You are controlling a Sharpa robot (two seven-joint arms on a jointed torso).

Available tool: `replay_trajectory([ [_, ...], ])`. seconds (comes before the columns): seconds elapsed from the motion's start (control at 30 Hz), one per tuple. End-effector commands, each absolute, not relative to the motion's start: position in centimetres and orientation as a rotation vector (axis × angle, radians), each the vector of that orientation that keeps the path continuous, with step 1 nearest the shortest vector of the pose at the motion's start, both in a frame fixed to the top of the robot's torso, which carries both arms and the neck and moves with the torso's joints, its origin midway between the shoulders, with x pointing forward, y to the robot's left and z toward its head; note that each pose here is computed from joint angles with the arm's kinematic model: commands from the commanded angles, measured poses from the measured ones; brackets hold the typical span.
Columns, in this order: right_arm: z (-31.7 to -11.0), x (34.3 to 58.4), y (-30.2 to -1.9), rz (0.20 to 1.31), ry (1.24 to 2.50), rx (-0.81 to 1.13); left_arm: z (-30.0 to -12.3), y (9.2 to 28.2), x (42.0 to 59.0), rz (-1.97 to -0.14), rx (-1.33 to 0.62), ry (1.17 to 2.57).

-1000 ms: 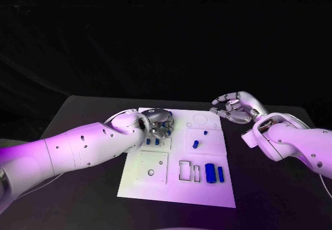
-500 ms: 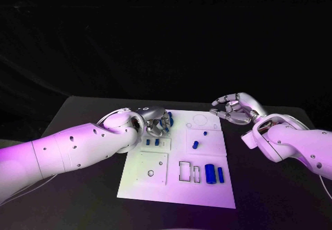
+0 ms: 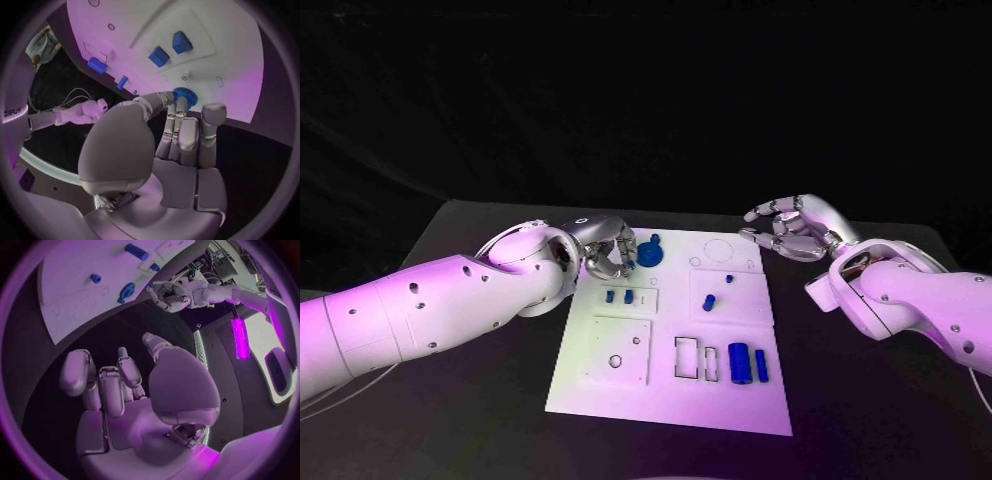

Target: Assemble the parts on the task board

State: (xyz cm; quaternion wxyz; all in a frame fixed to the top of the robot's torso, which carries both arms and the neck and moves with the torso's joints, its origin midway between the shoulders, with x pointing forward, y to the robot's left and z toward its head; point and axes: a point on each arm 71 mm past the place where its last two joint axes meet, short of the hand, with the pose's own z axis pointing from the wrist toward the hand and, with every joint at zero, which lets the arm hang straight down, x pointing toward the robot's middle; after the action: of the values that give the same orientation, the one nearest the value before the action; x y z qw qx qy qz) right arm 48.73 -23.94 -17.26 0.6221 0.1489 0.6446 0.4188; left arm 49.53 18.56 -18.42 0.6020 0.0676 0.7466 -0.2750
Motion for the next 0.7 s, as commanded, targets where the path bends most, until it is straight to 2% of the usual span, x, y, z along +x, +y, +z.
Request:
replay_trajectory([
  [0.03,-17.3,48.7,-23.9,0.969,1.487,0.332,-18.6,18.9,49.5,-0.633,0.140,1.766],
  [0.37,-17.4,48.7,-23.8,0.970,1.489,0.332,-18.9,20.0,49.6,-0.605,0.125,1.791],
  [0.7,-17.4,48.6,-23.8,0.970,1.489,0.333,-19.4,20.1,49.7,-0.603,0.113,1.809],
])
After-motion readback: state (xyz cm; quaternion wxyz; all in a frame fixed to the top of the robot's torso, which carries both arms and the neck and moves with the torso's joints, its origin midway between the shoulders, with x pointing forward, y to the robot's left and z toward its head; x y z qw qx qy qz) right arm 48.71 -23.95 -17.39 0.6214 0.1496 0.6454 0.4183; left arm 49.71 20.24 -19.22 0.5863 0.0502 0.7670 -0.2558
